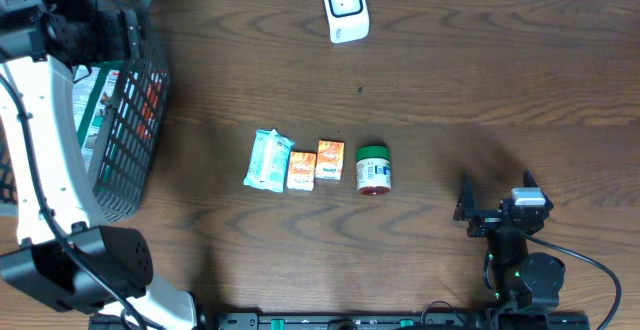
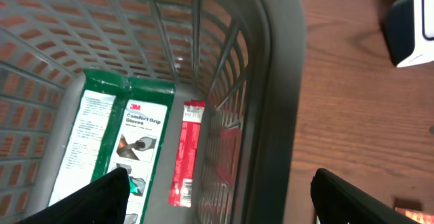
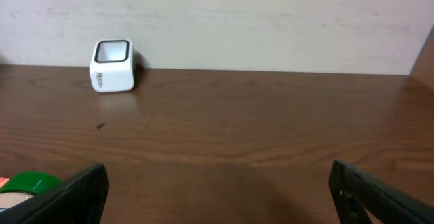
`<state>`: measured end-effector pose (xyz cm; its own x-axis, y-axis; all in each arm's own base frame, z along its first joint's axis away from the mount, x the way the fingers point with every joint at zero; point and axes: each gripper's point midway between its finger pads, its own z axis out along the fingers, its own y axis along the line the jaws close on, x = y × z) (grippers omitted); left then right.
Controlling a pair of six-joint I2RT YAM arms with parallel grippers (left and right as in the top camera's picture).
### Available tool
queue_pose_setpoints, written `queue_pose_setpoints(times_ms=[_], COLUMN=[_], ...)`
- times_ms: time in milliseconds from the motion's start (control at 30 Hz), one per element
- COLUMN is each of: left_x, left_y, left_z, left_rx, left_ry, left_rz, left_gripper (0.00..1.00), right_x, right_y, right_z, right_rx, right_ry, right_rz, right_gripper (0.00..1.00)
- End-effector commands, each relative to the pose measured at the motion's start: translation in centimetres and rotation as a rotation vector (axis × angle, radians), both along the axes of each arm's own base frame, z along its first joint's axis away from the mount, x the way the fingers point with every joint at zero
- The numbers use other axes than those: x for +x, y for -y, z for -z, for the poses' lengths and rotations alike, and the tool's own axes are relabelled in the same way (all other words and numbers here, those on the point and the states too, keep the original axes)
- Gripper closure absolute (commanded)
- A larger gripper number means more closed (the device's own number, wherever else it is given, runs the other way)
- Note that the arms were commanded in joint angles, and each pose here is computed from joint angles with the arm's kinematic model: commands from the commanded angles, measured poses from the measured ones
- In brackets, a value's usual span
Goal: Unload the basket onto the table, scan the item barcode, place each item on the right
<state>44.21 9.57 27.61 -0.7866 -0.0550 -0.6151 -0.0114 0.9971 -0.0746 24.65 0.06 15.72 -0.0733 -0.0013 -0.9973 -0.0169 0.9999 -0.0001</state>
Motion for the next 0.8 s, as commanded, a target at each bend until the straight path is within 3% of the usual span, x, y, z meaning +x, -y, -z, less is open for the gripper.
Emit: queue_pose_setpoints(times_ms=[0,433,600,767], left_x=[0.3,1.8,2.3,2.7], left_y=[0.3,-0.9,-2.8,-2.9], left_z=[1.5,1.5,1.1,0.7], left_rx=[-0.009,0.016,0.043,0.033], left_ry=[-0.033,0.001,0.022,0.044], left_rz=[0.032,-0.021,-0.157,-0.177], left_gripper=[0.14,0.14,0.14,0.14], right_x=[0.0,0.0,0.0,0.0], right_y=[-0.2,-0.2,-0.2,-0.2], right_z=[0.0,0.0,0.0,0.0], right_rx=[0.006,0.006,0.006,0.006], right_ry=[0.0,0.0,0.0,0.001], right_rz=[-0.007,-0.007,-0.007,-0.007], right_gripper=[0.01,0.01,0.01,0.01])
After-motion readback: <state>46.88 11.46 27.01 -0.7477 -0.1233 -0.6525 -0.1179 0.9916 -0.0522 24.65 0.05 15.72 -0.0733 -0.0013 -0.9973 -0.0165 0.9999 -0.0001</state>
